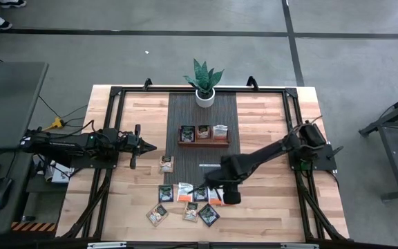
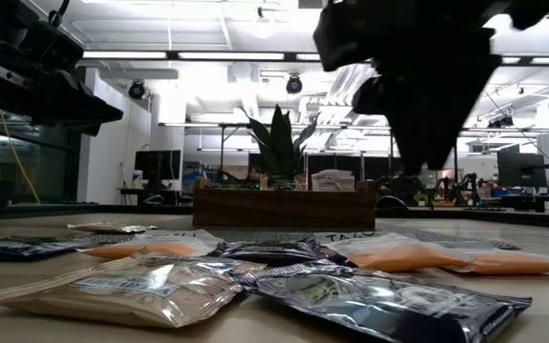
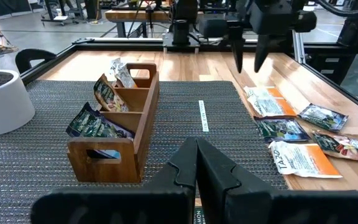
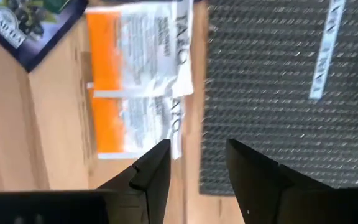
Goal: Pick & Place Tea
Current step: Put the white tea bag into the right section of the wooden organizer
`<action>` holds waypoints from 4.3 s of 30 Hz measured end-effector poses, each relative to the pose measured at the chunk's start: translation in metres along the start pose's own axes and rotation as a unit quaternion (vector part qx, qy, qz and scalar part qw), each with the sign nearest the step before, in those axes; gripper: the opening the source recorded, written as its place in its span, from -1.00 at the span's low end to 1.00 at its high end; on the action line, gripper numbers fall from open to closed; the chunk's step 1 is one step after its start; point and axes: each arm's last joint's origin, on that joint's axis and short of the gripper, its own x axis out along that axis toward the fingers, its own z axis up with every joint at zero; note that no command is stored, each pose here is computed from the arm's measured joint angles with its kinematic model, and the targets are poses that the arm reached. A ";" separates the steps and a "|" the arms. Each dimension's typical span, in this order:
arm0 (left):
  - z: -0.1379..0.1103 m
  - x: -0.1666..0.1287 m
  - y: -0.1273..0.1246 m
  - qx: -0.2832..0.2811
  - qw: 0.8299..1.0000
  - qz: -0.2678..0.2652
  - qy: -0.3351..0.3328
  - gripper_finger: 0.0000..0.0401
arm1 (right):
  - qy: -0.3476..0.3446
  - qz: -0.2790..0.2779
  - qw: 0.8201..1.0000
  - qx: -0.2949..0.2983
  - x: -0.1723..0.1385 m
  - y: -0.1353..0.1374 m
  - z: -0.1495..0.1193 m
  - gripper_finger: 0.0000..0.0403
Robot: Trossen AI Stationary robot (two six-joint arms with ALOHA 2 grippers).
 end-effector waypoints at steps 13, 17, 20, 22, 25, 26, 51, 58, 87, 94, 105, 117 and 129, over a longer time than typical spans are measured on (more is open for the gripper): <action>0.000 0.000 0.000 0.000 1.000 0.000 0.000 -1.00 | -0.005 -0.010 1.000 0.018 0.029 0.014 -0.017 -0.25; 0.000 0.000 0.000 0.000 1.000 0.000 0.000 -1.00 | -0.006 -0.009 1.000 0.018 0.034 0.015 -0.020 -0.24; 0.000 0.000 0.000 0.000 1.000 0.000 0.000 -1.00 | -0.007 -0.009 1.000 0.015 0.038 0.017 -0.023 -0.24; 0.000 0.000 0.000 0.000 1.000 0.000 0.000 -1.00 | -0.011 -0.007 1.000 0.011 0.040 0.019 -0.024 -0.24; 0.000 0.000 0.000 0.000 1.000 0.000 0.000 -1.00 | -0.018 -0.003 1.000 0.010 0.046 0.020 -0.026 -0.24; 0.000 0.000 0.000 0.000 1.000 0.000 0.000 -1.00 | -0.019 -0.002 1.000 0.012 0.048 0.020 -0.027 -0.24; 0.000 0.000 0.000 0.000 1.000 0.000 0.000 -1.00 | -0.032 -0.005 0.998 0.045 0.067 0.014 -0.036 -0.63; 0.000 0.000 0.000 0.000 1.000 0.000 0.000 -1.00 | -0.032 -0.001 0.999 0.045 0.066 0.015 -0.035 -0.97; 0.000 0.000 0.000 0.000 1.000 0.000 0.000 -1.00 | -0.057 -0.195 0.979 0.001 -0.015 0.030 -0.014 -1.00; 0.000 0.000 0.000 0.000 1.000 0.000 0.000 -1.00 | -0.103 -0.308 0.946 0.003 -0.019 0.018 -0.010 -1.00; 0.000 0.000 0.000 0.000 1.000 0.000 0.000 -1.00 | -0.125 -0.488 0.864 -0.014 -0.028 -0.017 -0.002 -1.00; 0.000 0.000 0.000 0.000 1.000 0.000 0.000 -1.00 | -0.062 -0.560 0.826 -0.014 0.006 -0.074 -0.007 -1.00; 0.000 0.000 0.000 0.000 1.000 0.000 0.000 -1.00 | -0.047 -0.562 0.825 -0.030 0.039 -0.095 -0.015 -1.00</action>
